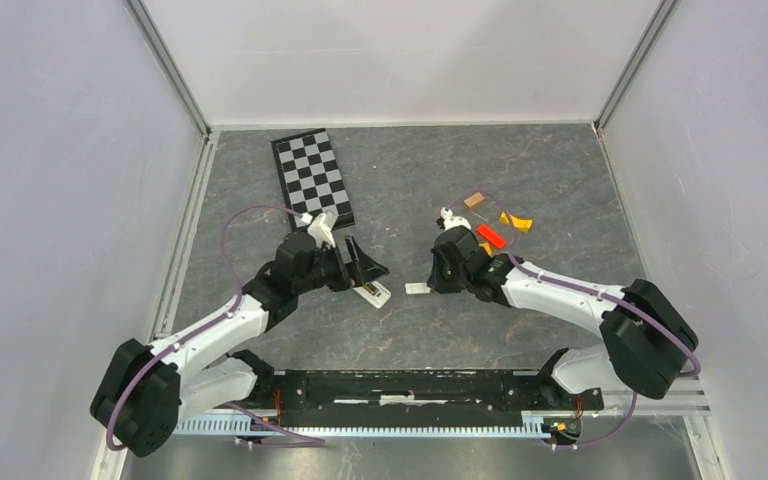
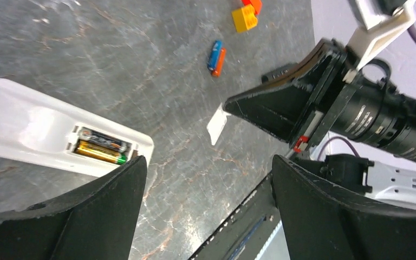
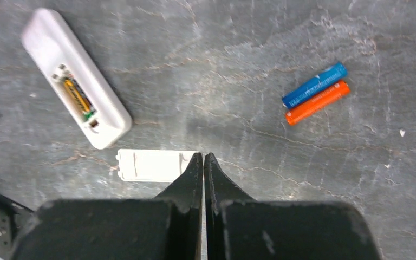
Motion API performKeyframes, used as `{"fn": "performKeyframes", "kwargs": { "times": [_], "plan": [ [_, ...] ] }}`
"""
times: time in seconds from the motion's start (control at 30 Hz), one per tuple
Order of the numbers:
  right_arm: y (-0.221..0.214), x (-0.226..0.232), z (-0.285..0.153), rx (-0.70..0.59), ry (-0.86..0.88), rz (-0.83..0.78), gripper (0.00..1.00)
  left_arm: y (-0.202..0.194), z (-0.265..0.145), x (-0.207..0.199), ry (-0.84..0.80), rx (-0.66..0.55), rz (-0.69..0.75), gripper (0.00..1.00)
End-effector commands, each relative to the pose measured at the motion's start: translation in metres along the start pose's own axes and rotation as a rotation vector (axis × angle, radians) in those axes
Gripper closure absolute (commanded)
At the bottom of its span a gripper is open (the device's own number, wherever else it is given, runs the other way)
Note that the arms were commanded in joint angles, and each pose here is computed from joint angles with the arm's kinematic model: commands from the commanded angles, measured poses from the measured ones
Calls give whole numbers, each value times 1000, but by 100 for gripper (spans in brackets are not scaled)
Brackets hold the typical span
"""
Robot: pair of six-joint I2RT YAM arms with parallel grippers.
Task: Load the batteries into the remote control
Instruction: Pick up the battery cover at the center of the board.
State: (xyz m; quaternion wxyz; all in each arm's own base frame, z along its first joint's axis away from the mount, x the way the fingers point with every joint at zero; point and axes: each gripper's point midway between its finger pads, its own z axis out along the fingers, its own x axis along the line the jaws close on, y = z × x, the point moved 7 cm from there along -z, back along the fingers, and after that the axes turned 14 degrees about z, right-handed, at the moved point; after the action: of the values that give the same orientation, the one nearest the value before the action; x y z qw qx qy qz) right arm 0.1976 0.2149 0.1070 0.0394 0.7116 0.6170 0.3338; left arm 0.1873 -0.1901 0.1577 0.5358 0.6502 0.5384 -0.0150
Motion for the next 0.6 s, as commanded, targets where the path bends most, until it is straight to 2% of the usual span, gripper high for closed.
{"fn": "performKeyframes", "kwargs": {
  "times": [0.0, 0.13, 0.27, 0.57],
  "plan": [
    [17, 23, -11, -53, 140, 62, 100, 0, 6, -21, -133, 22, -5, 10],
    [21, 34, -15, -45, 203, 69, 100, -5, 18, -31, -180, 84, -14, 14],
    [26, 42, -21, -58, 245, 80, 100, -9, 28, -33, -181, 125, -17, 24],
    [29, 52, -29, -33, 310, 69, 100, -7, 43, -35, -198, 137, -48, 45]
  ]
}}
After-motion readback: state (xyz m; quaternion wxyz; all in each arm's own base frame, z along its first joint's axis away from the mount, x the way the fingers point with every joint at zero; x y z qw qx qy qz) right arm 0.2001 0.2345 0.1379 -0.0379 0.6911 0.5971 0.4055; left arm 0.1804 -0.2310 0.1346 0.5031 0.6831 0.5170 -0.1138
